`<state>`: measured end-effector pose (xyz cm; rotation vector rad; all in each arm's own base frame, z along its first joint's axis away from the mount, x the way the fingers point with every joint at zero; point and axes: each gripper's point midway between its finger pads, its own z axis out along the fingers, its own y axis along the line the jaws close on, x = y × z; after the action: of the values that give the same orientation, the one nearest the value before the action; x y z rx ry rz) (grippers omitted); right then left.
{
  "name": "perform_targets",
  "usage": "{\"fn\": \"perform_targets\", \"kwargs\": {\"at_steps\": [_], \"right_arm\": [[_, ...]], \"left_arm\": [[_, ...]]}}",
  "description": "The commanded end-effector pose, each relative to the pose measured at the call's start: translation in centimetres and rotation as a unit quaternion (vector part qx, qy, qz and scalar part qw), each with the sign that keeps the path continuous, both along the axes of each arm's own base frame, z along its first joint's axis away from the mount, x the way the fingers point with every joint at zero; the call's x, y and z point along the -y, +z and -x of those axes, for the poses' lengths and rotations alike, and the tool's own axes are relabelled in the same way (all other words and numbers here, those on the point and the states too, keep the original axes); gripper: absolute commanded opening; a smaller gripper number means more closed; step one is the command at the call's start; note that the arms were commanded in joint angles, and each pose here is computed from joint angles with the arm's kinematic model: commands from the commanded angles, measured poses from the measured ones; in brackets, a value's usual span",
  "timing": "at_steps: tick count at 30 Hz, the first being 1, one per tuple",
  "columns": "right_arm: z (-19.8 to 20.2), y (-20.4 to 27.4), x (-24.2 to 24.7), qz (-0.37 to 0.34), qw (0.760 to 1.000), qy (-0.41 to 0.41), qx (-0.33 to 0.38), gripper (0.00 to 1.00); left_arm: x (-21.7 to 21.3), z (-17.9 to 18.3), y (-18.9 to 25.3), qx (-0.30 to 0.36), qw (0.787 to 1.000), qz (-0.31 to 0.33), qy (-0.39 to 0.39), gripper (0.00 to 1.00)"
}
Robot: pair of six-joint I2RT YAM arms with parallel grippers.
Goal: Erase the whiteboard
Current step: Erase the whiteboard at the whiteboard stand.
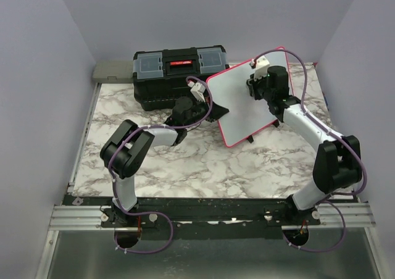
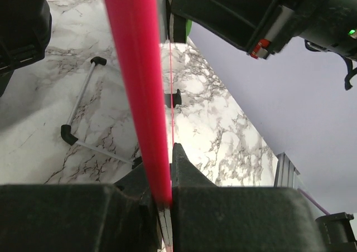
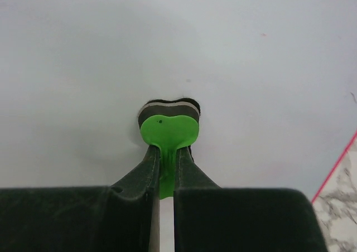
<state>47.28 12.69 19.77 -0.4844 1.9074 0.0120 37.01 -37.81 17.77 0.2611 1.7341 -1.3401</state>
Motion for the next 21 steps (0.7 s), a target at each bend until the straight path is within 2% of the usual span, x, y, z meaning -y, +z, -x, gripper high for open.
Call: {"fn": "perform_targets", "kwargs": {"at_steps": [1,5,9,14,18,21], "right_arm": [[6.4,-1.1,-8.9,-0.060,0.968,0.232,-0.075,0.01],[10.1,-1.0,-12.2,-0.070,0.954,0.281,-0.078,0.01],[10.1,-1.7,-12.5,-0.074,0.957,0.262,-0.101,0.01],[4.7,-0.3,-8.0,-0.048,0.993,0.100,-0.043,0.01],[0.4,0.3,-2.5,-0.078,0.996,0.020,-0.044,0.01],[-2.0,0.0,1.8,-0.074,0.996,-0.028,-0.039,0.01]], "left_arm": [[2.2,4.3,4.5,0.075,0.992,0.034,-0.095,0.00],[2.3,4.2,4.4,0.074,0.992,0.032,-0.094,0.00],[2.2,4.2,4.5,0.075,0.992,0.032,-0.092,0.00],[2.0,4.3,4.3,0.075,0.993,0.030,-0.092,0.00],[1.9,4.6,4.4,0.077,0.992,0.029,-0.094,0.00],[1.9,4.7,4.3,0.078,0.992,0.028,-0.097,0.00]]}}
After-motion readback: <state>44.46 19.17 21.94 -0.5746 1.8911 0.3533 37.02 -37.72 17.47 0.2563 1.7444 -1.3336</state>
